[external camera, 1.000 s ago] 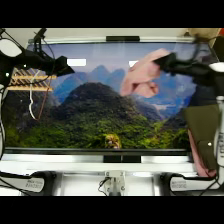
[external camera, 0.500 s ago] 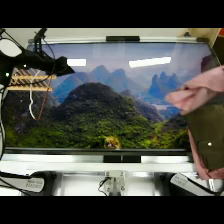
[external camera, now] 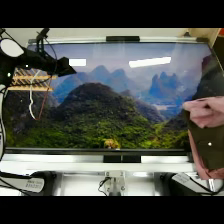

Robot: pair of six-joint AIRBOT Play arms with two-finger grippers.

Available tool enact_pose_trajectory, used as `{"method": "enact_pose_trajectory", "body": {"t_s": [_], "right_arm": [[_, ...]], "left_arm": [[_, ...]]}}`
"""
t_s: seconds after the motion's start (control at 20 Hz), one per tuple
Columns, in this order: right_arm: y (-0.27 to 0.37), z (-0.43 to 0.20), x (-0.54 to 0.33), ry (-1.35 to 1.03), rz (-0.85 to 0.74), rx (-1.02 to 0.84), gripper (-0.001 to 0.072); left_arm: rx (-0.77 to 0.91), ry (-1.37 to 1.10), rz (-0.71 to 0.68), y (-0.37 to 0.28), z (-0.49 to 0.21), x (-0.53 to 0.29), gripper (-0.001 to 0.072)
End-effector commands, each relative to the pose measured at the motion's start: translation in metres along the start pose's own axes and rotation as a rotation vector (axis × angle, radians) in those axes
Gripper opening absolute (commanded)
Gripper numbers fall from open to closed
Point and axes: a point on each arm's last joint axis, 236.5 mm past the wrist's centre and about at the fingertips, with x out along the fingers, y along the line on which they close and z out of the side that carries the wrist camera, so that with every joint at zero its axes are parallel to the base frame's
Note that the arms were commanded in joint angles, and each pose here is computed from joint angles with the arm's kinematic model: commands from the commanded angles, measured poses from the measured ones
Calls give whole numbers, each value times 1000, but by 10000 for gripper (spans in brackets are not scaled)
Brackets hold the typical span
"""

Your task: Fold the shirts.

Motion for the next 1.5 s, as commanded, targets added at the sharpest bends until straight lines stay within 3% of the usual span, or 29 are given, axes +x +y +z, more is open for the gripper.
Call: {"method": "enact_pose_trajectory", "body": {"t_s": [0.0, 0.25, 0.3, 0.35, 0.4, 0.55, 0.75, 0.9, 1.0, 1.05, 1.1, 1.15, 1.3, 1.45], "right_arm": [[-75, -41, -18, 153, -314, 109, 42], [-140, -109, -22, 345, -572, 261, 60], [-150, -126, -16, 387, -595, 289, 264], [-159, -143, -10, 430, -620, 323, 665], [-167, -158, -6, 471, -641, 332, 697], [-178, -152, -23, 463, -719, 305, 697], [-121, -22, -39, 48, -639, 88, 697], [16, 50, -12, -189, -398, -233, 696], [98, 29, 33, -133, -295, -430, 677], [116, 5, 60, -45, -306, -477, 678], [127, -22, 84, 65, -303, -486, 678], [137, -59, 107, 217, -265, -495, 679], [145, -130, 138, 532, -231, -519, 679], [151, -149, 144, 596, -242, -567, 679]], "left_arm": [[2, 1, -1, -1, 0, 0, 27], [1, 1, -1, -1, 0, 0, 27], [1, 1, -1, -1, 0, 0, 27], [1, 1, -1, -1, 0, 0, 27], [1, 1, -1, -1, 0, 0, 27], [2, -4, 0, -1, 1, 0, 27], [33, 40, 59, 9, -9, 2, 25], [121, 189, 348, 52, -41, -1, 24], [162, 308, 590, 80, -64, -14, 26], [181, 372, 635, 80, -77, -15, 38], [178, 428, 621, 75, -93, -11, 266], [167, 479, 585, 68, -110, -5, 693], [167, 363, 392, 27, -118, 19, 720], [135, 280, 388, 20, -116, 12, 713]]}}
